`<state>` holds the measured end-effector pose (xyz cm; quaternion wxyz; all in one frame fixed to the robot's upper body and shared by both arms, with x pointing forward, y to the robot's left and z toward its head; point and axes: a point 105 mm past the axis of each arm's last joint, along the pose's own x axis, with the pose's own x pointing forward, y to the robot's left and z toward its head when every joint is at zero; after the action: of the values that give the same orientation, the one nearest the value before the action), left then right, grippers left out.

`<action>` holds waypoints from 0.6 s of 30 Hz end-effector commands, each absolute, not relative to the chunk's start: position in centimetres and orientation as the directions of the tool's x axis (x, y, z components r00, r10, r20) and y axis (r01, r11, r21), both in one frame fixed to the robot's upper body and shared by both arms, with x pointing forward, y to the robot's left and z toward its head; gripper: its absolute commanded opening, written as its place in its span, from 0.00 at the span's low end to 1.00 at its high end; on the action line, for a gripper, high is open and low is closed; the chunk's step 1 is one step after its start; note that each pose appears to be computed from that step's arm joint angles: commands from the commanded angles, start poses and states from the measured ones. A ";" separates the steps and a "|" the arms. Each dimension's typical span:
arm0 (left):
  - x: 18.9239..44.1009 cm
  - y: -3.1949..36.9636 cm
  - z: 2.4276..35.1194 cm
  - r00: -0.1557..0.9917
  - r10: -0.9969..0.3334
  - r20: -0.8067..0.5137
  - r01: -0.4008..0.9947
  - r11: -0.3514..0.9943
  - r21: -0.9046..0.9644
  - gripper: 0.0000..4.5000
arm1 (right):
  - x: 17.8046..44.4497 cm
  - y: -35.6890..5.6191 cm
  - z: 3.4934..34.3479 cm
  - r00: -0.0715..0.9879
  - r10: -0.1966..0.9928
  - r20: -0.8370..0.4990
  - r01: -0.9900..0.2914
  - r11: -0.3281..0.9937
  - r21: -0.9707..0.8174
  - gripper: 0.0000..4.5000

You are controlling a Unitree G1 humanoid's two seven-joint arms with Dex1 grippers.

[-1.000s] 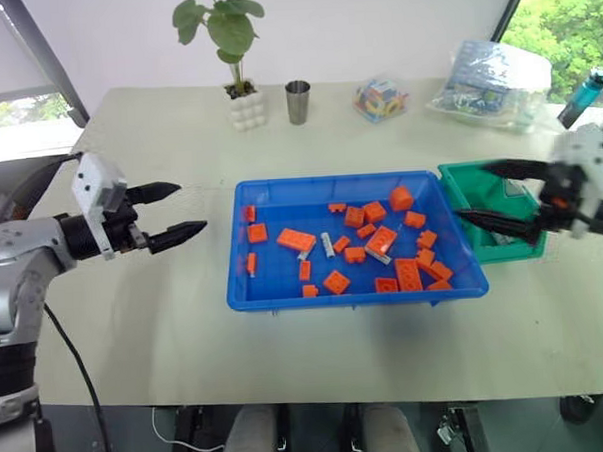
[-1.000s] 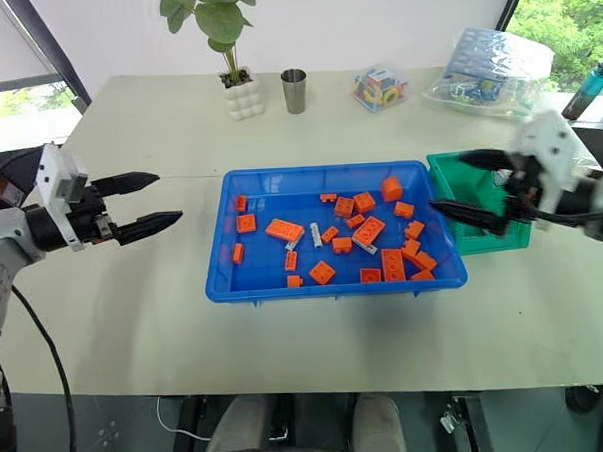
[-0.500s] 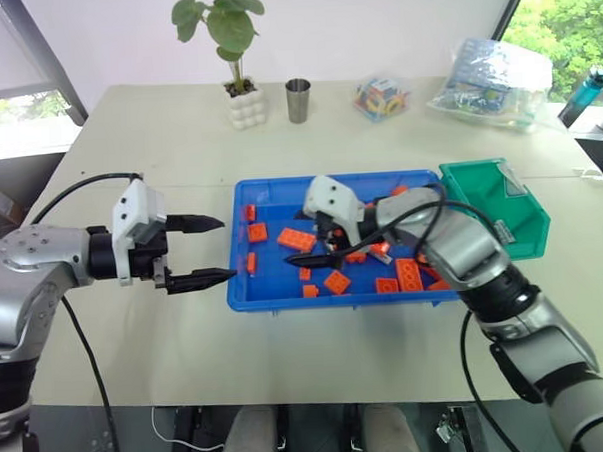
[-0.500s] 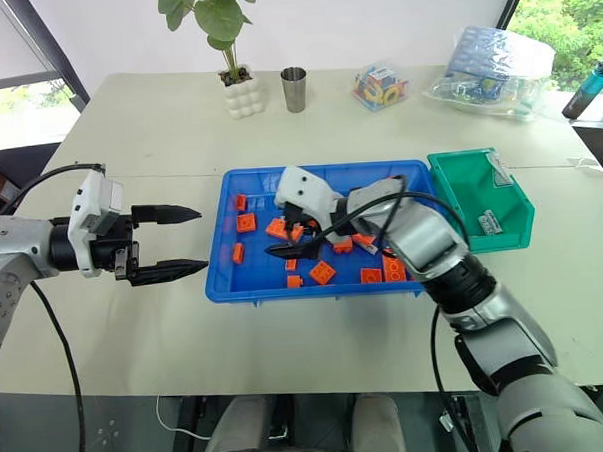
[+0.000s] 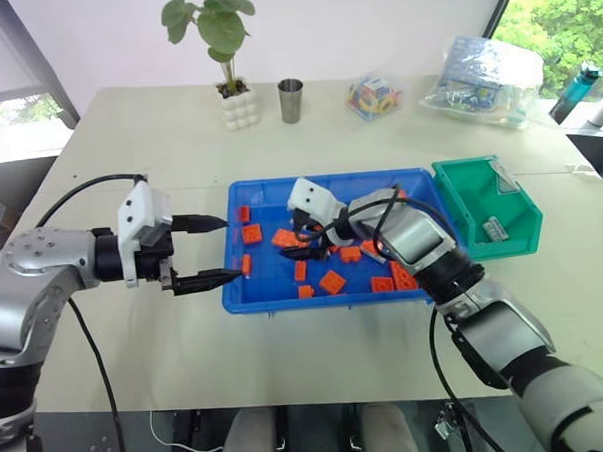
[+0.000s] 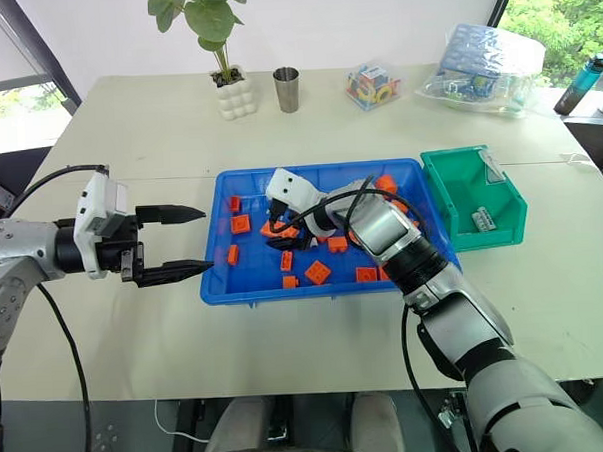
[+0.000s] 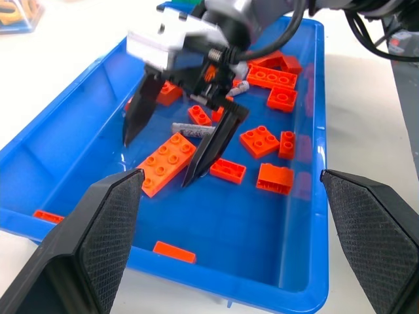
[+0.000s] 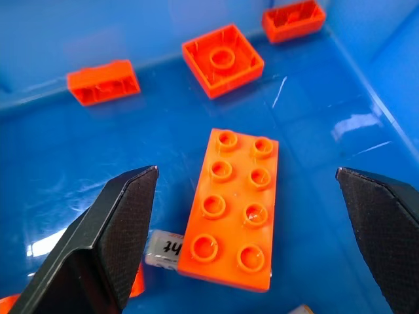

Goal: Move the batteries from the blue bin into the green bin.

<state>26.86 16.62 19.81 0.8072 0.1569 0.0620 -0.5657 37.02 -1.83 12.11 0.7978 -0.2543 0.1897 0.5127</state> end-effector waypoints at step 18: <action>26.9 16.0 20.4 0.351 -0.900 -0.257 0.925 0.292 0.242 1.00 | 37.9 -2.6 16.2 0.463 0.773 -0.434 -0.886 0.391 -0.250 0.27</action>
<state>26.94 16.27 19.68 0.8060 0.1598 0.0544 -0.5673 37.46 -2.03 13.96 0.8144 -0.2267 0.1587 0.5101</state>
